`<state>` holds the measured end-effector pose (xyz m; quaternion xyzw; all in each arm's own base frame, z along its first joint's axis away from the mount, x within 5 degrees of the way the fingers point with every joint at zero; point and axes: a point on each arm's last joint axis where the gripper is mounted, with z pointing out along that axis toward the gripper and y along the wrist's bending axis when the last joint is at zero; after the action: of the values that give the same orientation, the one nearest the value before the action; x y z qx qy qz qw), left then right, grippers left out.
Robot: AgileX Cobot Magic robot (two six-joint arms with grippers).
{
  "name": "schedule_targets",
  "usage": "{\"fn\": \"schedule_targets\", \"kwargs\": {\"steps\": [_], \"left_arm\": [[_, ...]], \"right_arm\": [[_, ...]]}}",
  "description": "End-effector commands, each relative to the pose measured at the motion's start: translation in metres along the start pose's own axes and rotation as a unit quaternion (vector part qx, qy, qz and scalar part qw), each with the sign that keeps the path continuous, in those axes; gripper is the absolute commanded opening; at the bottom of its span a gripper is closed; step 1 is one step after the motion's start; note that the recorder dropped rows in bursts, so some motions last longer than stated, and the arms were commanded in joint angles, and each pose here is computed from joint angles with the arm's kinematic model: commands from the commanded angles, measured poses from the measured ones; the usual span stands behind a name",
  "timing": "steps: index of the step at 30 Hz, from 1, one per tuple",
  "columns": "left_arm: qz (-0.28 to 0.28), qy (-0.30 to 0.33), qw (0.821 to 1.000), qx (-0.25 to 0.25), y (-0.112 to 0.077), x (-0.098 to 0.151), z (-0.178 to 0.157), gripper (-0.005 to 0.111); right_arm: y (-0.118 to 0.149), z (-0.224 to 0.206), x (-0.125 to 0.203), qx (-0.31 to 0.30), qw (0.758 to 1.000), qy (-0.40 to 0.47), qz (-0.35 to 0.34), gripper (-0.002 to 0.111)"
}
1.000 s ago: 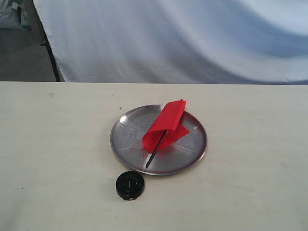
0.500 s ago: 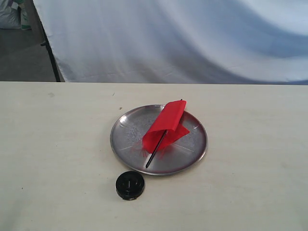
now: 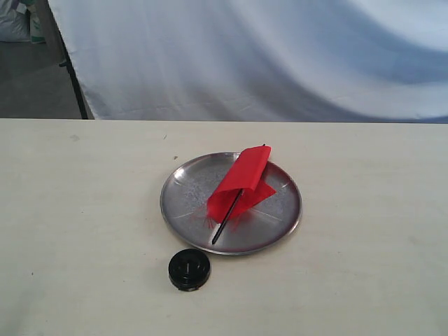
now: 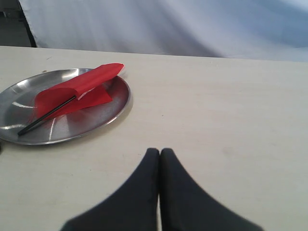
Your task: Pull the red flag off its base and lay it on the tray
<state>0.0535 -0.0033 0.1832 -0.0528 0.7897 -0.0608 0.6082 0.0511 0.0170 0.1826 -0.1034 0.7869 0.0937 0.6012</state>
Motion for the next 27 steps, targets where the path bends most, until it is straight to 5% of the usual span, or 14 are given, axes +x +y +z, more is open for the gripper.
{"fn": "schedule_targets", "kwargs": {"steps": [1,11,15,27], "left_arm": [[-0.006,-0.001,1.0,0.0,0.0,0.0008,0.0002,0.0],[-0.006,-0.001,1.0,0.0,0.0,0.0008,0.0002,0.0],[-0.006,-0.001,1.0,0.0,0.0,0.0008,0.0002,0.0],[-0.006,-0.001,1.0,0.0,0.0,0.0008,0.0002,0.0]], "right_arm": [[0.0006,-0.0001,0.0012,-0.002,0.999,0.001,0.041,0.0],[-0.0018,-0.0002,0.0009,0.011,1.0,-0.001,0.021,0.0],[-0.001,-0.0001,0.0008,0.007,0.997,-0.002,0.079,0.0],[-0.0011,-0.0001,0.0009,0.007,0.999,-0.001,0.032,0.0]]}}
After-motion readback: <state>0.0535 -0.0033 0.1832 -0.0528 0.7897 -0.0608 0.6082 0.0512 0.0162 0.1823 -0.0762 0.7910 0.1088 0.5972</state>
